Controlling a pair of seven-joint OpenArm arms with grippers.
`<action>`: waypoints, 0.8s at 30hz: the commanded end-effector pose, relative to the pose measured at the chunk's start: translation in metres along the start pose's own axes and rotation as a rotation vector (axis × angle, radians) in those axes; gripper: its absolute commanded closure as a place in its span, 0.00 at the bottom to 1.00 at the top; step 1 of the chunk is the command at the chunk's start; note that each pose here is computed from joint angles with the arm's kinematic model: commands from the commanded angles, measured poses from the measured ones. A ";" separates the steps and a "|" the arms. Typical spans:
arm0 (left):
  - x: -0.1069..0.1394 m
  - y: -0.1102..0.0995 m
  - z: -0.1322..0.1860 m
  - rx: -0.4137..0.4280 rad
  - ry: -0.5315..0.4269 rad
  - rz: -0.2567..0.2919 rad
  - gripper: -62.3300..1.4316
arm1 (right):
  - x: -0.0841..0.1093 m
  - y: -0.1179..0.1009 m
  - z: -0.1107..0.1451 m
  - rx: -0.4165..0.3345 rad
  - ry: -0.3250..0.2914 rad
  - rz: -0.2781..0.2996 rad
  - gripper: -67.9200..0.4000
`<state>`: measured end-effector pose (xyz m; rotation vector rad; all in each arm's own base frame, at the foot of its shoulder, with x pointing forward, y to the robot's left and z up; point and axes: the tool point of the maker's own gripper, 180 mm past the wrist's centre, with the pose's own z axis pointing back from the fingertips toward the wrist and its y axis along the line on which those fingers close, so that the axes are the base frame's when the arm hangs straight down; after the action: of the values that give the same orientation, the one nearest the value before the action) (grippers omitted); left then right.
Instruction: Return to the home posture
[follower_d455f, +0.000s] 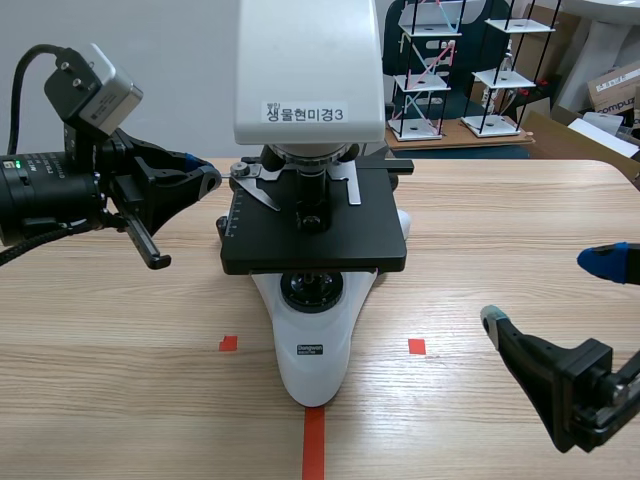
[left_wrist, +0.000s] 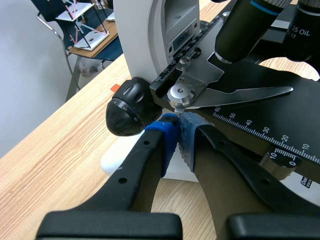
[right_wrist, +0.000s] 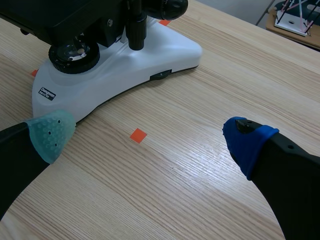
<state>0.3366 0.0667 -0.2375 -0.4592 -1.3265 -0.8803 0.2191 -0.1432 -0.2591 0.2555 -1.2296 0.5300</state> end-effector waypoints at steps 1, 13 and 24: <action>0.020 -0.003 -0.004 -0.012 -0.072 0.004 0.91 | 0.008 0.001 0.000 0.006 -0.024 0.009 0.00; 0.020 -0.003 -0.004 -0.012 -0.072 0.004 0.91 | 0.008 0.001 0.000 0.006 -0.025 0.009 0.00; 0.018 -0.004 0.002 -0.014 -0.076 0.002 0.77 | 0.008 0.001 0.000 0.006 -0.024 0.009 0.00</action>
<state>0.3353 0.0665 -0.2359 -0.4688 -1.3385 -0.8783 0.2191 -0.1432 -0.2591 0.2555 -1.2296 0.5300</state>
